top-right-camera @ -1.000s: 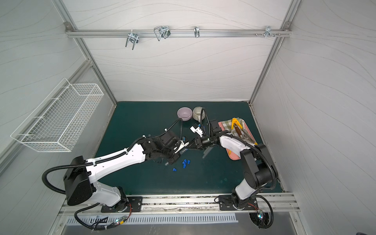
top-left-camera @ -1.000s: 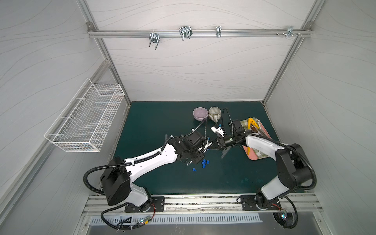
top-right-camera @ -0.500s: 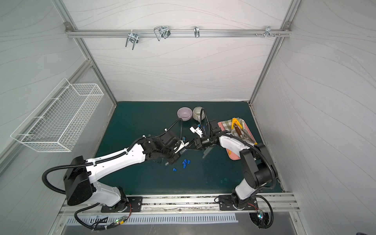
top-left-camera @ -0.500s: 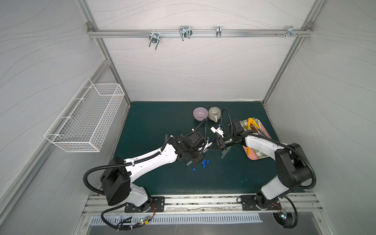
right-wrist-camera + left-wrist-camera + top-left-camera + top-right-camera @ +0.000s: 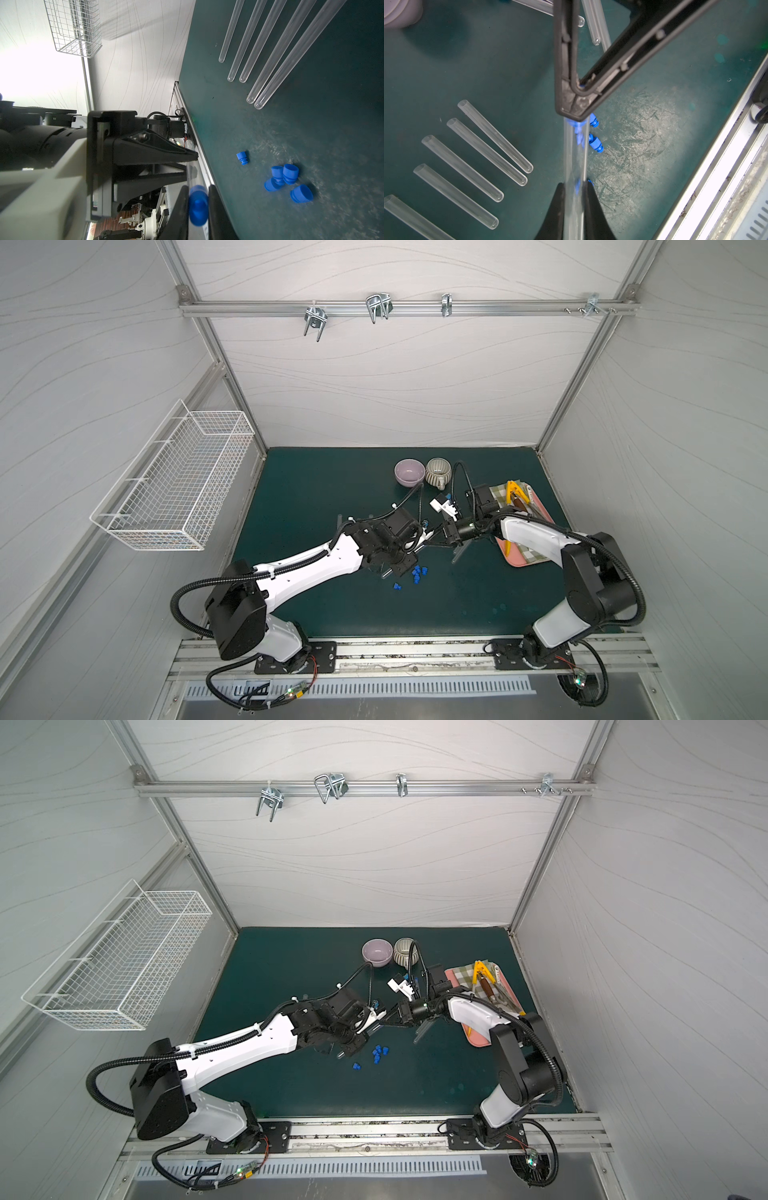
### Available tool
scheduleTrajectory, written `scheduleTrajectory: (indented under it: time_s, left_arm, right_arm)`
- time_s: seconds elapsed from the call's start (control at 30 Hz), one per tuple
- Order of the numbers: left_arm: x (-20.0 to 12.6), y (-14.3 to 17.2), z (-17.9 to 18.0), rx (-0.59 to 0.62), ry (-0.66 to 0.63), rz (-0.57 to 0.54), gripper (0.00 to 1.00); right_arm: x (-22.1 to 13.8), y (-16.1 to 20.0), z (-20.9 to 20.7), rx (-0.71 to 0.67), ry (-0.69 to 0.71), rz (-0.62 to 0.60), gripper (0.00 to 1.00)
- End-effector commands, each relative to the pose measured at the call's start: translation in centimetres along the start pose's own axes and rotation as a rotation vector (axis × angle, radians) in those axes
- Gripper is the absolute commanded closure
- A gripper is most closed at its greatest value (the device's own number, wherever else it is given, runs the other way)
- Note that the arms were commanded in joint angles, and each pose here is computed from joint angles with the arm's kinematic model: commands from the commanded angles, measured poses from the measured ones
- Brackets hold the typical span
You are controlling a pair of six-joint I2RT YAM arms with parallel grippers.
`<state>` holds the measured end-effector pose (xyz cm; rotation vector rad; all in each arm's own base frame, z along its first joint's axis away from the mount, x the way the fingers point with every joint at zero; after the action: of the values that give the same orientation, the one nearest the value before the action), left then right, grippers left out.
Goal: Remove stoppers from test tubes
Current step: Open the stopper on the test tube.
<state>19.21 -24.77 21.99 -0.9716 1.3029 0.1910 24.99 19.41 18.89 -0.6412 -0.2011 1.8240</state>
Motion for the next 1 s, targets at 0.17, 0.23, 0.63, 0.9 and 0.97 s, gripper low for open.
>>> scheduleTrajectory:
  time_s: [0.17, 0.23, 0.63, 0.9, 0.97]
  left_arm:
    - [0.0, -0.4, 0.1, 0.03, -0.037, -0.029, 0.99]
    - [0.2, -0.4, 0.2, 0.031, -0.046, -0.023, 0.99]
    - [0.8, -0.2, 0.6, 0.037, -0.106, 0.006, 0.99]
    - [1.1, -0.1, 0.8, 0.043, -0.127, 0.02, 0.99]
    - [1.1, -0.1, 0.8, 0.044, -0.132, 0.021, 0.99]
  right_arm:
    - [-1.7, -0.4, 0.8, -0.016, -0.108, -0.053, 1.0]
    - [-2.0, -0.4, 0.9, -0.025, -0.097, -0.061, 1.0]
    - [-2.8, 0.0, 0.6, -0.011, 0.075, -0.028, 1.0]
    - [-3.9, -0.3, 0.9, -0.012, 0.028, -0.086, 1.0]
    - [-3.9, -0.2, 0.9, -0.011, 0.04, -0.08, 1.0]
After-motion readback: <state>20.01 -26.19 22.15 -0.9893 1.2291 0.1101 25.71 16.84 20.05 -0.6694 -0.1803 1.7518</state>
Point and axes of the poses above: each gripper's point midway between its finger pads, its own x axis out along the fingers, its own z axis along the line the jaws close on, y = z × x, the point moved 10 cm from there along -x, back along the fingers, and after that the axes turned 10 degrees about -x, right-handed, at the moved point
